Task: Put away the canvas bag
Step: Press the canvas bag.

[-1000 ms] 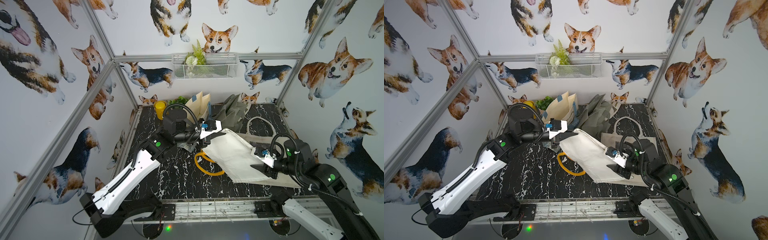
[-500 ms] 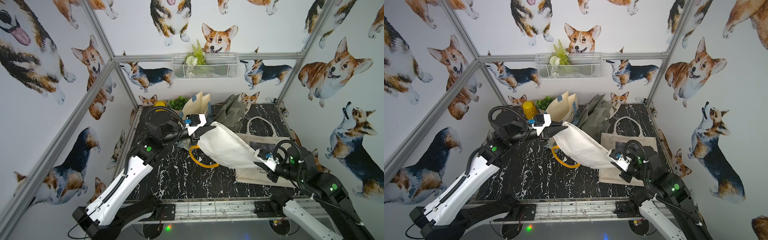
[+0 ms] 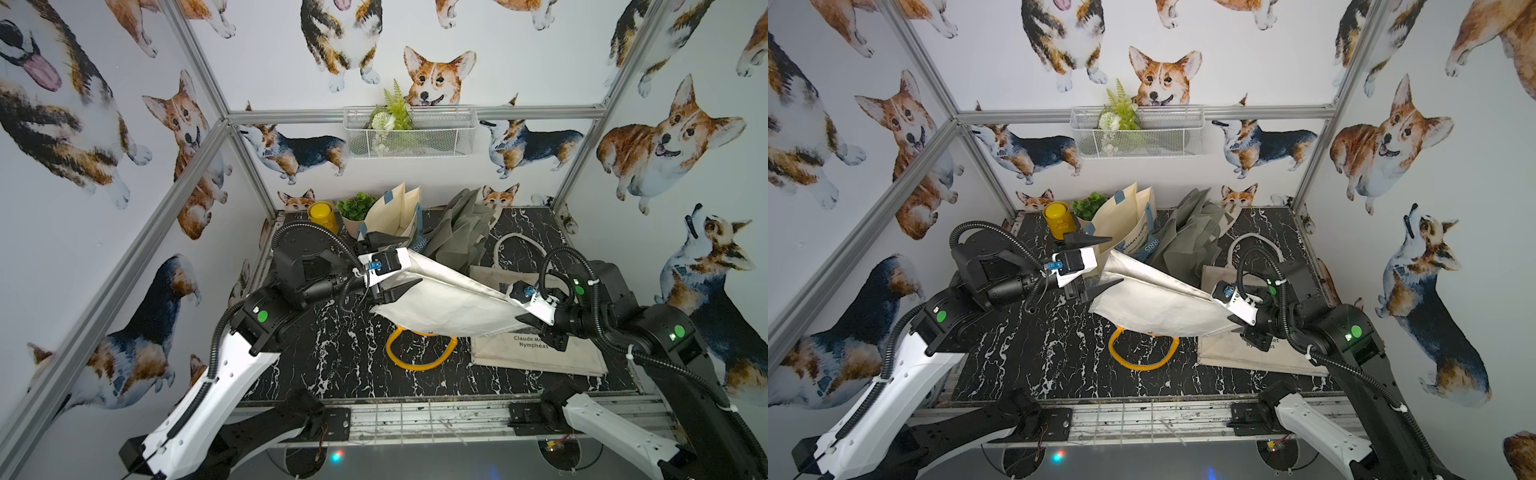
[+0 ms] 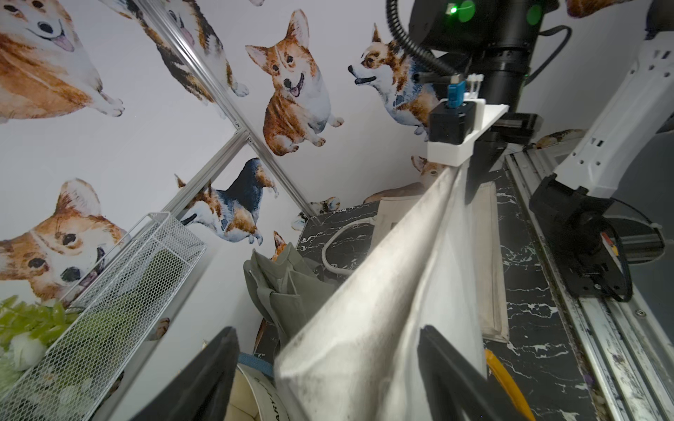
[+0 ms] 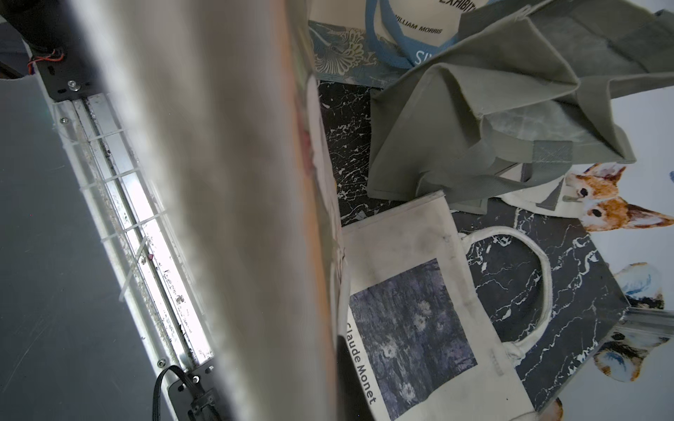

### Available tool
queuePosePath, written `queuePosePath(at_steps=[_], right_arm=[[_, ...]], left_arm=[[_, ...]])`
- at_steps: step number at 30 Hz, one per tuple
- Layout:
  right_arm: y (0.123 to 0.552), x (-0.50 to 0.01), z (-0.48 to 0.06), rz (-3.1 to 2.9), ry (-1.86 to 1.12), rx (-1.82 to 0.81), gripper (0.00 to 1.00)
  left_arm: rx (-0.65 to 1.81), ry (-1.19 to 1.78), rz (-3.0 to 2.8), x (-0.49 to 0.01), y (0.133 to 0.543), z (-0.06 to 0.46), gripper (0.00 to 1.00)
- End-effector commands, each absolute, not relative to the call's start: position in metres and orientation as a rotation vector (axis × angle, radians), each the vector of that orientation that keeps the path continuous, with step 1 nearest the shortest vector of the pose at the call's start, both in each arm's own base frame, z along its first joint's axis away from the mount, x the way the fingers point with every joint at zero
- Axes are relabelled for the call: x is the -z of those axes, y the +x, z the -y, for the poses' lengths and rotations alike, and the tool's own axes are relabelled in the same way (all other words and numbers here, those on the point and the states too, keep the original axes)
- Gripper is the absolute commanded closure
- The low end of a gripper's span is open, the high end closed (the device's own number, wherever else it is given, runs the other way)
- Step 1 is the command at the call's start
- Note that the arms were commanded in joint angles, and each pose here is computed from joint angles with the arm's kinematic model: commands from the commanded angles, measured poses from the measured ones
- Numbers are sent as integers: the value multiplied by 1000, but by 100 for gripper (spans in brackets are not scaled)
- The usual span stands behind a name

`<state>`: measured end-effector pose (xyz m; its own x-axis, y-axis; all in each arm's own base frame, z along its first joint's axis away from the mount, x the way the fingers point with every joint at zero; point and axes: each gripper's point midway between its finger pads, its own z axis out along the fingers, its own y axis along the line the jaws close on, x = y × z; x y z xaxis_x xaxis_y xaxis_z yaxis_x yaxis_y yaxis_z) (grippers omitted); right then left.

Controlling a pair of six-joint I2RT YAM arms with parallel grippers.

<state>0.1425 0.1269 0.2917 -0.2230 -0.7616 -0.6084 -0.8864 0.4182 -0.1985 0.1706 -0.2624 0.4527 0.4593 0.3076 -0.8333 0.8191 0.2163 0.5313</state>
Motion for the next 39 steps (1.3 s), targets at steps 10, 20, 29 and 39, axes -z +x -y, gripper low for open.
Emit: queuePosePath(at_steps=[10,20,29,39], right_arm=[[148,-291,-130,-2060,-1479,-235,100],[153,-305,-130,-1995,-1498,-195,100],[167,-339,-129,-1847,-1424,-97,100],[184,-346,-113,-1880,-1242,19,55]], left_arm=[[252,1669,-1117,-411,149,293,18],[89,1807,-1094,-401,168,348,14],[128,1845,-1281,-378,176,361,44],[69,1619,-1260,-396,208,386,100]])
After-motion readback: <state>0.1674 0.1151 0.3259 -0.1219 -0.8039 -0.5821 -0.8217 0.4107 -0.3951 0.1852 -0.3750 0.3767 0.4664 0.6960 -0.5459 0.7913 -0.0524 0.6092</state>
